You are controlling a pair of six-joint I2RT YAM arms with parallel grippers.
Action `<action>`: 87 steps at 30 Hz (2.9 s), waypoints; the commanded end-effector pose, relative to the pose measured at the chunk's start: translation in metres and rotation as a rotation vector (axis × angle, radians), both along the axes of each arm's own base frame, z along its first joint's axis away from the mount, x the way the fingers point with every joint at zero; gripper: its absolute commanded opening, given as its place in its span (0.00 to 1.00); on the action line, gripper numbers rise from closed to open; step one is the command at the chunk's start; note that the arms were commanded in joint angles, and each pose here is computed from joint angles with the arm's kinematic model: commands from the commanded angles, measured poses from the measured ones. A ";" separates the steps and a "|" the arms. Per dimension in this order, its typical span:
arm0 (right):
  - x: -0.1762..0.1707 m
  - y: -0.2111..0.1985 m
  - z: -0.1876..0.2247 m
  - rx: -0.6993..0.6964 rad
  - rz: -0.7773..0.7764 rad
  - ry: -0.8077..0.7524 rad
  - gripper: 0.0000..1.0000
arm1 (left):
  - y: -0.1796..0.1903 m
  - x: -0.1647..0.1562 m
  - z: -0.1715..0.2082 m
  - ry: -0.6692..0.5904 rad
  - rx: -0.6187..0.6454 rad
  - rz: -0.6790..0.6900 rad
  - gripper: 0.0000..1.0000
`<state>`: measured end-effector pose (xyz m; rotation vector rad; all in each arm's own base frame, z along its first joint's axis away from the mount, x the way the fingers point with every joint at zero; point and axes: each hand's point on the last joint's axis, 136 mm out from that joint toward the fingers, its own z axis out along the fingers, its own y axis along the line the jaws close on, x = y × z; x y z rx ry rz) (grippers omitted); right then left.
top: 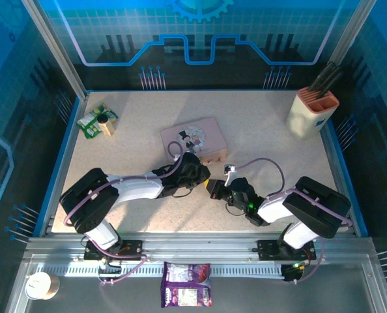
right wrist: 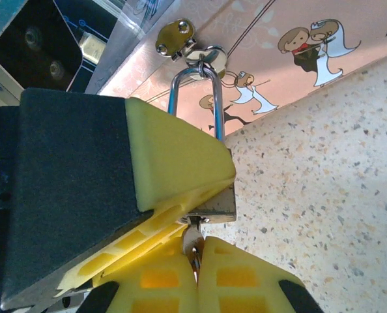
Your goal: Unlock the padlock with the key
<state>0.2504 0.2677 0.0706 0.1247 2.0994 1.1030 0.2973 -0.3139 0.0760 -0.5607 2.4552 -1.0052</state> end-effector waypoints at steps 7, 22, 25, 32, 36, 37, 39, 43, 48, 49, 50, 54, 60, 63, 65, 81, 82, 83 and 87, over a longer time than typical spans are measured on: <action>0.001 -0.014 -0.005 0.004 -0.028 0.041 0.27 | -0.016 0.011 0.017 -0.105 0.073 -0.092 0.00; 0.001 -0.081 0.005 -0.310 -0.047 0.076 0.58 | 0.002 -0.001 -0.034 -0.069 0.378 -0.189 0.00; 0.002 -0.086 0.008 -0.299 -0.060 0.071 0.58 | 0.005 -0.001 -0.039 -0.066 0.409 -0.183 0.00; 0.004 -0.085 0.011 -0.282 -0.058 0.071 0.59 | 0.010 0.000 -0.037 -0.090 0.482 -0.181 0.15; 0.004 -0.086 0.009 -0.278 -0.060 0.073 0.59 | 0.011 0.000 -0.033 -0.107 0.473 -0.179 0.26; 0.004 -0.086 0.009 -0.277 -0.059 0.075 0.59 | 0.012 0.000 -0.031 -0.110 0.474 -0.175 0.28; 0.004 -0.086 0.009 -0.274 -0.058 0.076 0.59 | 0.015 0.000 -0.027 -0.122 0.475 -0.167 0.31; 0.005 -0.084 0.013 -0.269 -0.047 0.063 0.59 | 0.019 0.000 -0.016 -0.152 0.470 -0.162 0.36; 0.004 -0.079 0.014 -0.270 -0.018 0.055 0.57 | 0.024 -0.001 0.008 -0.218 0.452 -0.159 0.43; 0.004 -0.079 0.013 -0.274 -0.011 0.056 0.57 | 0.026 -0.001 0.013 -0.228 0.458 -0.157 0.44; 0.004 -0.077 0.011 -0.280 -0.002 0.059 0.57 | 0.031 0.000 0.017 -0.237 0.474 -0.152 0.44; 0.010 -0.066 0.015 -0.290 0.040 0.026 0.56 | 0.050 0.002 0.038 -0.284 0.544 -0.138 0.51; 0.020 -0.044 0.011 -0.277 0.137 0.047 0.56 | 0.108 0.021 0.058 -0.295 0.662 -0.074 0.64; 0.028 -0.037 0.005 -0.259 0.161 0.083 0.55 | 0.135 0.033 0.057 -0.260 0.651 -0.038 0.68; 0.035 -0.037 0.000 -0.248 0.158 0.113 0.55 | 0.147 0.038 0.054 -0.240 0.628 -0.026 0.71; 0.056 -0.015 -0.020 -0.158 0.237 0.211 0.49 | 0.152 0.069 0.019 -0.145 0.479 -0.030 0.78; 0.057 -0.014 -0.021 -0.155 0.239 0.214 0.48 | 0.152 0.070 0.017 -0.140 0.479 -0.030 0.78; 0.057 -0.012 -0.024 -0.152 0.246 0.219 0.47 | 0.152 0.071 0.015 -0.134 0.480 -0.030 0.78; 0.058 -0.008 -0.030 -0.142 0.259 0.231 0.44 | 0.153 0.072 0.009 -0.117 0.486 -0.025 0.78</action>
